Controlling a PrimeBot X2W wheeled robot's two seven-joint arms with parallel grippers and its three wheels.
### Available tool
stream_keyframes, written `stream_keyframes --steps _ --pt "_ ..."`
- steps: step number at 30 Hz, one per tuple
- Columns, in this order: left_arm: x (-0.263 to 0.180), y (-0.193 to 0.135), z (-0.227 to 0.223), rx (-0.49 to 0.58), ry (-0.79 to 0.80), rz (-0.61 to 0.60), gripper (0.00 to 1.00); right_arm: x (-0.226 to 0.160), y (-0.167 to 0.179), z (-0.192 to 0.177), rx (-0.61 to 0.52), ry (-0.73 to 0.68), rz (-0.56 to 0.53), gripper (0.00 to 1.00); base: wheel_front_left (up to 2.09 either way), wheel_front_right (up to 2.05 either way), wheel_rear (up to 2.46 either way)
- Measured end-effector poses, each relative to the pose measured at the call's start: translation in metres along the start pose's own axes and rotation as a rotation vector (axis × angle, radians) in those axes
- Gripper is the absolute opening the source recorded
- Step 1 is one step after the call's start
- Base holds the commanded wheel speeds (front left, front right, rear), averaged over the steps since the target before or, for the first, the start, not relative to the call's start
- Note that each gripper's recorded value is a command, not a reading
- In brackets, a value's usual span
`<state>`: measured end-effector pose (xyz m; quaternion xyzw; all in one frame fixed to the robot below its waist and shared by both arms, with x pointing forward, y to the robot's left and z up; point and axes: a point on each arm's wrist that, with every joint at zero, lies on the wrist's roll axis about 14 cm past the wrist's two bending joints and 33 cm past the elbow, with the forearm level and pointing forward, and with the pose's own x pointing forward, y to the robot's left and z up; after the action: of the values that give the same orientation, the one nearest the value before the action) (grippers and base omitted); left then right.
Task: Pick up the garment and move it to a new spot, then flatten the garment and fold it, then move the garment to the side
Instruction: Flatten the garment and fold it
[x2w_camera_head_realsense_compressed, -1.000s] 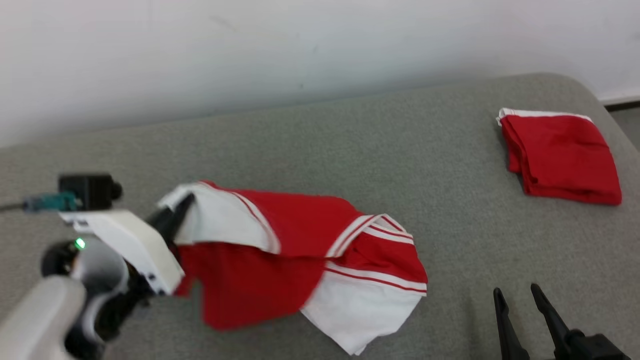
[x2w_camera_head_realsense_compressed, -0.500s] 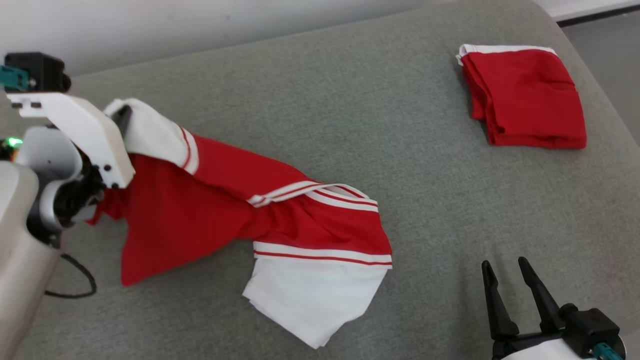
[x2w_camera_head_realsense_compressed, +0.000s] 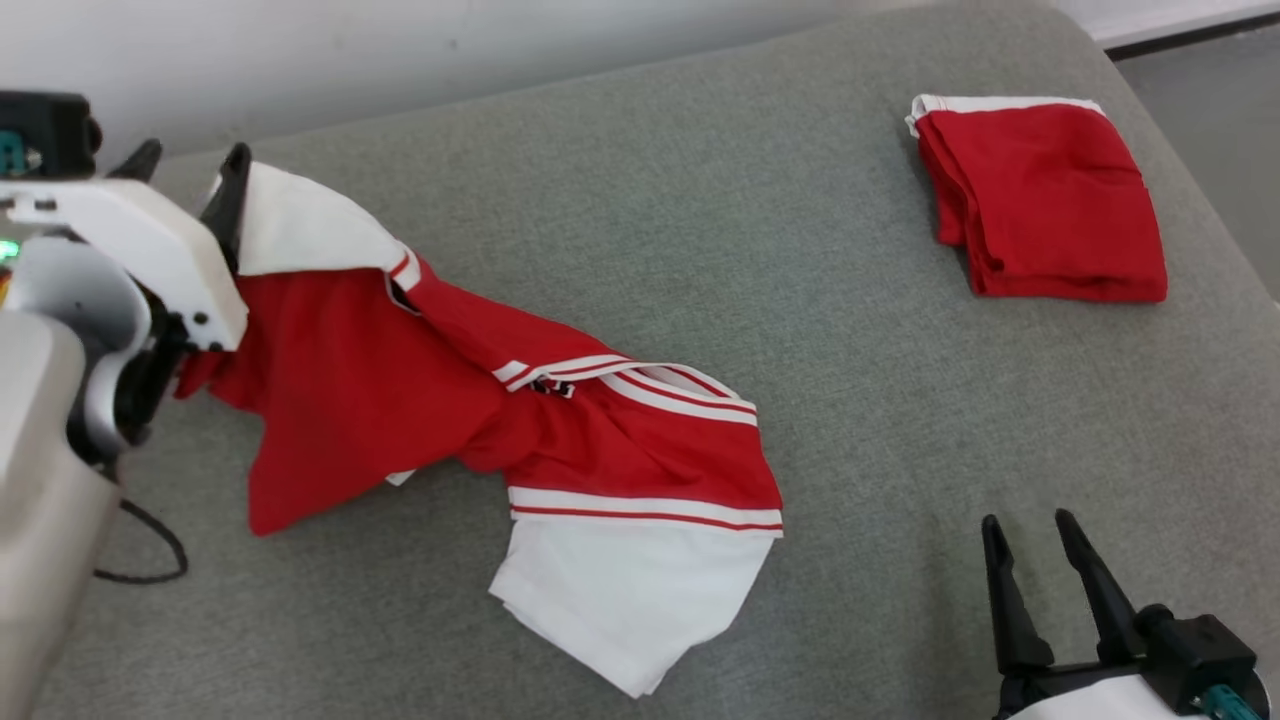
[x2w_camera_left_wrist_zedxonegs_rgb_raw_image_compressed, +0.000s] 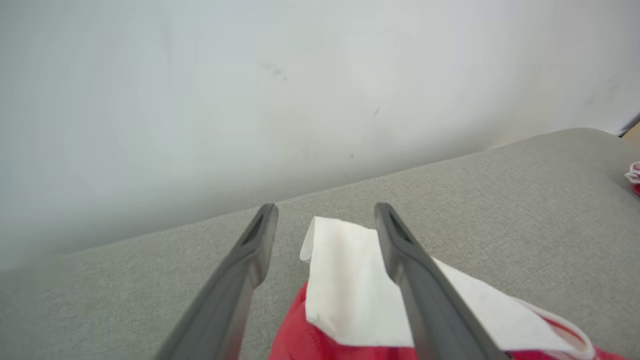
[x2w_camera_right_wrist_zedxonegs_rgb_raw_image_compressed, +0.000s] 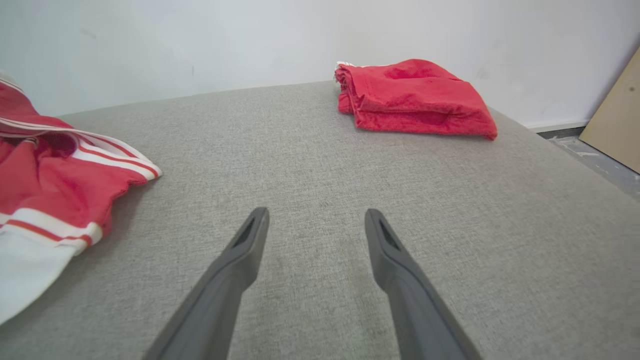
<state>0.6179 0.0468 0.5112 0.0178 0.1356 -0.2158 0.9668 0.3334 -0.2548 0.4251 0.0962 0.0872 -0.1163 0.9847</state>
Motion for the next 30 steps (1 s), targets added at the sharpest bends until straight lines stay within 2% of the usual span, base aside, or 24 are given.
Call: stream_keyframes --steps 7,14,21,30 --pt "-0.053 0.0 0.003 -0.026 -0.119 0.016 1.0 -0.008 0.011 0.001 -0.01 -0.01 0.042 1.0 0.0 0.0 0.0" --pt "-0.117 -0.024 -0.018 -0.091 -0.17 0.028 1.0 -0.012 0.028 0.006 -0.02 -0.036 0.103 1.0 0.0 0.0 0.0" --pt "-0.155 -0.048 -0.076 -0.177 -0.061 0.036 1.0 -0.011 0.04 0.007 -0.033 -0.041 0.145 1.0 0.0 0.0 0.0" --pt "-0.147 -0.05 -0.14 -0.194 0.104 0.048 1.0 -0.006 0.041 -0.003 -0.05 -0.006 0.147 1.0 0.0 0.0 0.0"
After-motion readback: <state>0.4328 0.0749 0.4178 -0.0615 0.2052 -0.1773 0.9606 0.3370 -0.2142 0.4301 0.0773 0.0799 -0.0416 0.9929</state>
